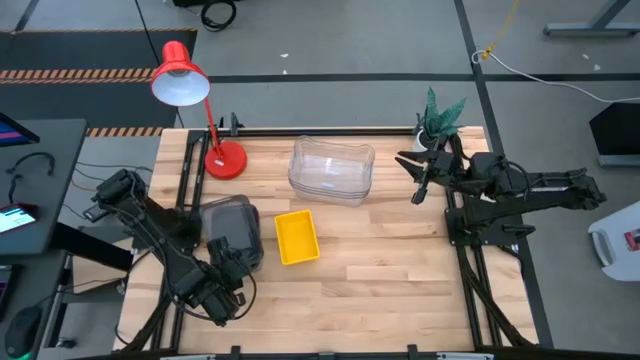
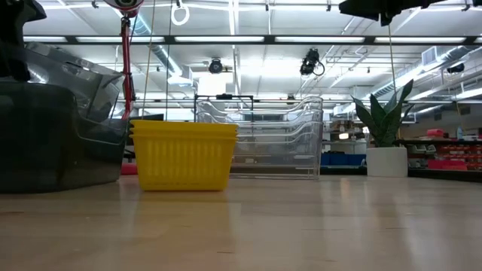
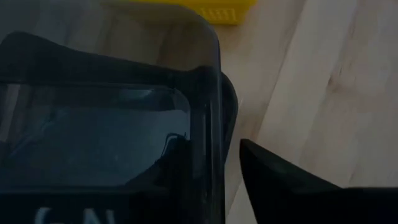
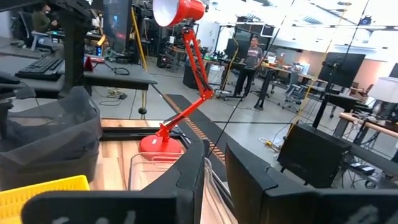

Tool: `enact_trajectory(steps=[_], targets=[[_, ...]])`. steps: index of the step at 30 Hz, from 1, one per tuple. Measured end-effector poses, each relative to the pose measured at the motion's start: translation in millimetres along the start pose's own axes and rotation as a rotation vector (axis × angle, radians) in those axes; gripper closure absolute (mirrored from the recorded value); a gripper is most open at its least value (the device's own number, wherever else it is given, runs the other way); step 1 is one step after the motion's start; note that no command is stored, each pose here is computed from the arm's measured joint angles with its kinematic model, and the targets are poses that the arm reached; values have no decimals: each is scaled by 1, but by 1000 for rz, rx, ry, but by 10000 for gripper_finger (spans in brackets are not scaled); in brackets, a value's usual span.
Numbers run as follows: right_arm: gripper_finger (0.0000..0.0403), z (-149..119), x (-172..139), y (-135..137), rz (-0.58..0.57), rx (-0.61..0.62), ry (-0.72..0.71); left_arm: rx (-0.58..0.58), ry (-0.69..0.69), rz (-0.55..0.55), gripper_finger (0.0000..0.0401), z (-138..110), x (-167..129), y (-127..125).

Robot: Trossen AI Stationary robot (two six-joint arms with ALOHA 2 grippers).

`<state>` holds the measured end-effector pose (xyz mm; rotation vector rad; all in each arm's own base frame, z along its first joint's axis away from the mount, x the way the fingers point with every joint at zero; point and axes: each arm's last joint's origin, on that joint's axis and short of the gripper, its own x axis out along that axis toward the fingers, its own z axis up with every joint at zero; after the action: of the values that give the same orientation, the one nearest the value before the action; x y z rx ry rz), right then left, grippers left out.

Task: Stack baskets by color
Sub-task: Stack the right black bin on the top of the stacked black bins

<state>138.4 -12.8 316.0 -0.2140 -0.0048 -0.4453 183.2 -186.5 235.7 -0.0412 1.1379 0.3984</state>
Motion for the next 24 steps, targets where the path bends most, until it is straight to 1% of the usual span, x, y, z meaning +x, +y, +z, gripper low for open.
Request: enact_trajectory(steps=[4,10,17,21,24], targets=[[332,-4,7,0,14,-8,21,-7,9,-5,247,0,0,0],[332,-8,19,-1,21,-9,36,-47,11,-13,246,2,0,0],[332,-12,28,-5,49,-12,41,-143,-32,-19,242,19,-15,2],[332,-15,32,-6,72,-16,53,-178,-35,-6,228,26,-18,5],[332,-18,35,-6,98,-17,62,-208,-72,8,214,35,-18,8]])
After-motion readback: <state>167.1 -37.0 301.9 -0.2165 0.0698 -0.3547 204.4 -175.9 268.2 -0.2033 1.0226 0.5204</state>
